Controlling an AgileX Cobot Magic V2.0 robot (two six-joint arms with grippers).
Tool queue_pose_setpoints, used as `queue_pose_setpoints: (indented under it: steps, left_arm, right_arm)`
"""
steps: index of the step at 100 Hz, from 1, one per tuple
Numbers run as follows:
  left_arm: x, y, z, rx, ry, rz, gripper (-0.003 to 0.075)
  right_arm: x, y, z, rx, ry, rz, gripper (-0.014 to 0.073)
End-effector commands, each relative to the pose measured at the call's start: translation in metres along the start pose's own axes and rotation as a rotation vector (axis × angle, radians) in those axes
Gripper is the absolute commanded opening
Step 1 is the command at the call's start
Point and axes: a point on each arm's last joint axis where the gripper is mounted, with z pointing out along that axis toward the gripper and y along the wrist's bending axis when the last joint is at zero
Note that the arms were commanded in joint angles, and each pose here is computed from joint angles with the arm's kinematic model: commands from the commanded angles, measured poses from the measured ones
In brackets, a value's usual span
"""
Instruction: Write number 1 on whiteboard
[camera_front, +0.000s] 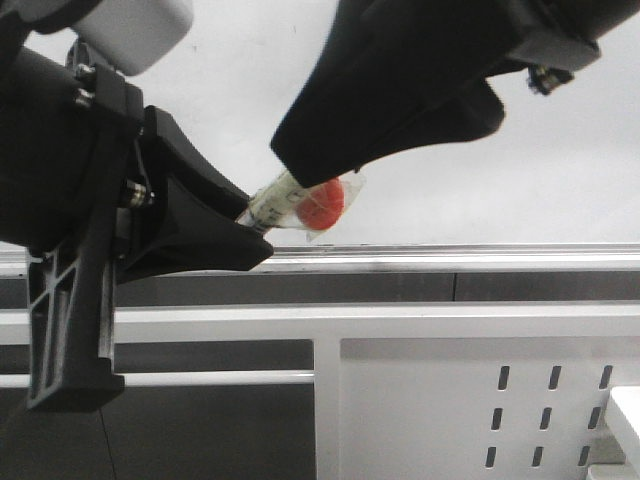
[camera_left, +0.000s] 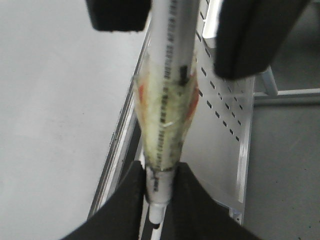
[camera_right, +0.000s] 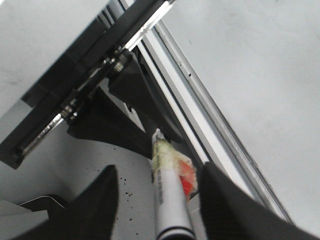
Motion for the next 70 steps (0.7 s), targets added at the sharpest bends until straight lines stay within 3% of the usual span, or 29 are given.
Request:
queue_pose_setpoints:
  steps: [1, 14, 31, 52, 59, 70]
  left_arm:
    - [-0.0188, 0.009, -0.0072, -0.046, -0.115, -0.005, -0.002]
    - [-0.0188, 0.009, -0.0072, -0.046, -0.115, -0.005, -0.002]
    - [-0.0188, 0.009, -0.0072, -0.046, -0.115, -0.005, -0.002]
    - [-0.0195, 0.0095, -0.0078, -0.05, -0.121, -0.016, -0.0015]
    - [-0.0205, 0.0101, -0.0094, -0.055, -0.128, -0.016, 0.0035]
    - [-0.0235, 0.013, -0.0144, -0.076, -0.152, -0.08, 0.0187]
  right_arm:
    - [-0.0153, -0.0051, -0.0082, 0.042, -0.082, -0.016, 0.0204]
    - [-0.0153, -0.0051, -0.0082, 0.042, -0.082, -0.016, 0.0111]
    - [-0.0153, -0.0051, -0.0082, 0.042, -0.082, -0.016, -0.0077]
    - [-0.0155, -0.0052, -0.0082, 0.043, -0.084, -0.016, -0.0076]
    - [-0.0154, -0.0053, -0.0082, 0.044, -0.083, -0.018, -0.0076]
    - [-0.0152, -0.0052, -0.0082, 0.042, -0.081, -0.018, -0.0076]
